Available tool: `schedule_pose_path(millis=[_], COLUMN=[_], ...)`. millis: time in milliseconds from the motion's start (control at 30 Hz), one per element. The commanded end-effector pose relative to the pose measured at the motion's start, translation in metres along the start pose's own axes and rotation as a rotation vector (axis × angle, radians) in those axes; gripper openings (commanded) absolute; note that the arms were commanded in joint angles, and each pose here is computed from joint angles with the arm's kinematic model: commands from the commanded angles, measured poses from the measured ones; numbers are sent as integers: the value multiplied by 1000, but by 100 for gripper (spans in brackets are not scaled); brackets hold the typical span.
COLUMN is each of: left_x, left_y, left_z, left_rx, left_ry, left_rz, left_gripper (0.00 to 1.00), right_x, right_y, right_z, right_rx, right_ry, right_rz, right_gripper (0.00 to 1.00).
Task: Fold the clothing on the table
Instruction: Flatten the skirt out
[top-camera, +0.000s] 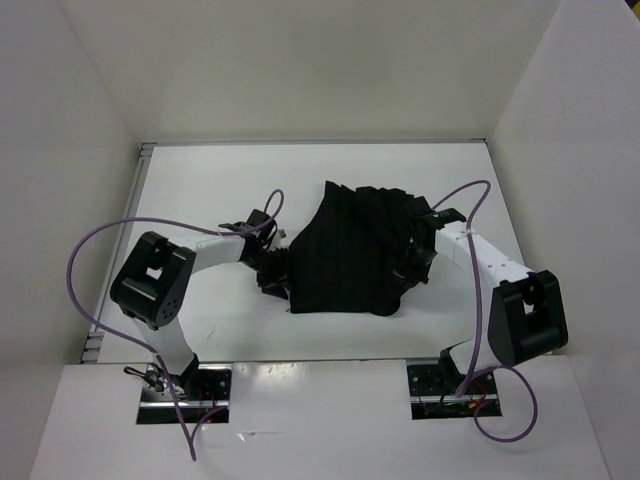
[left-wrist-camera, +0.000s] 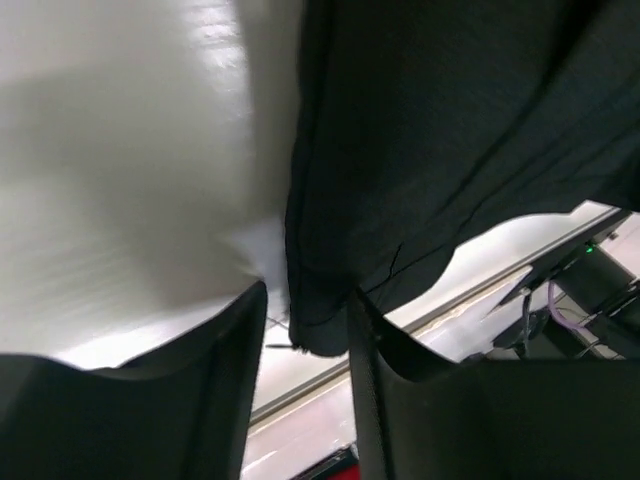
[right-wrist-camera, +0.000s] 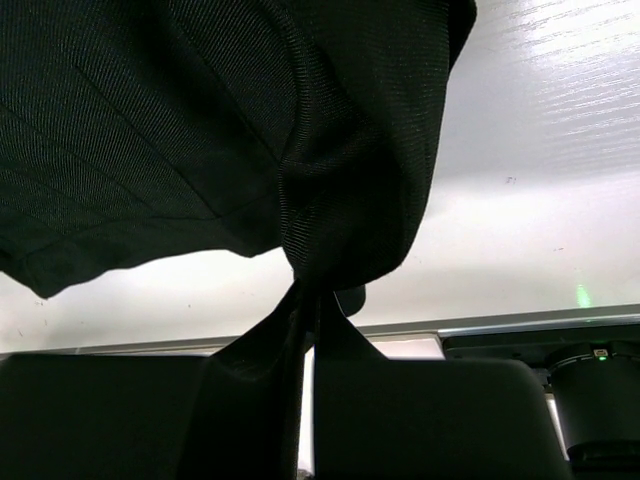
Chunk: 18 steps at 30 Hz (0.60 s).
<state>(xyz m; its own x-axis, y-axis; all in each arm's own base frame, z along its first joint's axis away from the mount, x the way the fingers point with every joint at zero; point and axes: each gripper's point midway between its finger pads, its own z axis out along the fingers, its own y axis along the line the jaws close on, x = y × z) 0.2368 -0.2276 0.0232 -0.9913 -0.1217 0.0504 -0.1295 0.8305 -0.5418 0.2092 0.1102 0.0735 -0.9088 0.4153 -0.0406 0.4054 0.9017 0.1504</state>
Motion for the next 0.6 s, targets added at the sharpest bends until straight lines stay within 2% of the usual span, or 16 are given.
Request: schedule_pose_path(millis=[0,67,100,167,267,367,500,567], left_x=[5,8,11,13,9,-28,-103,-139], left_y=[-4,-7,-11,-11,-19,-41,-77,-84], left_z=[11,15,16,19,18,-13,-95,-135], left_rx=[14,21,32,36,51,63,120,129], left_ry=[42,56,62,79,67,-59,-332,-453], left_rz=[-23,-22,-7,-24,23,104,174,192], left_gripper=[41,35,27,1,0,0,0,0], right_x=[-15,-15,-15,-17,-28,-47,-94,-123], right_y=[9,9,9,8,10,20,48,67], right_z=[-5,-5,-5,-8,-15,-36,-82,-122], right_rx=[-23,-23,-23,-30,-59,-125,-256,-318], right_ry=[-56,-56,-56,-67,-107,-172,-319,-434], right_rz=[-13,-13,-13,-5,16,15,-30,-77], right_gripper=[2,2,2,2,2,0,0,0])
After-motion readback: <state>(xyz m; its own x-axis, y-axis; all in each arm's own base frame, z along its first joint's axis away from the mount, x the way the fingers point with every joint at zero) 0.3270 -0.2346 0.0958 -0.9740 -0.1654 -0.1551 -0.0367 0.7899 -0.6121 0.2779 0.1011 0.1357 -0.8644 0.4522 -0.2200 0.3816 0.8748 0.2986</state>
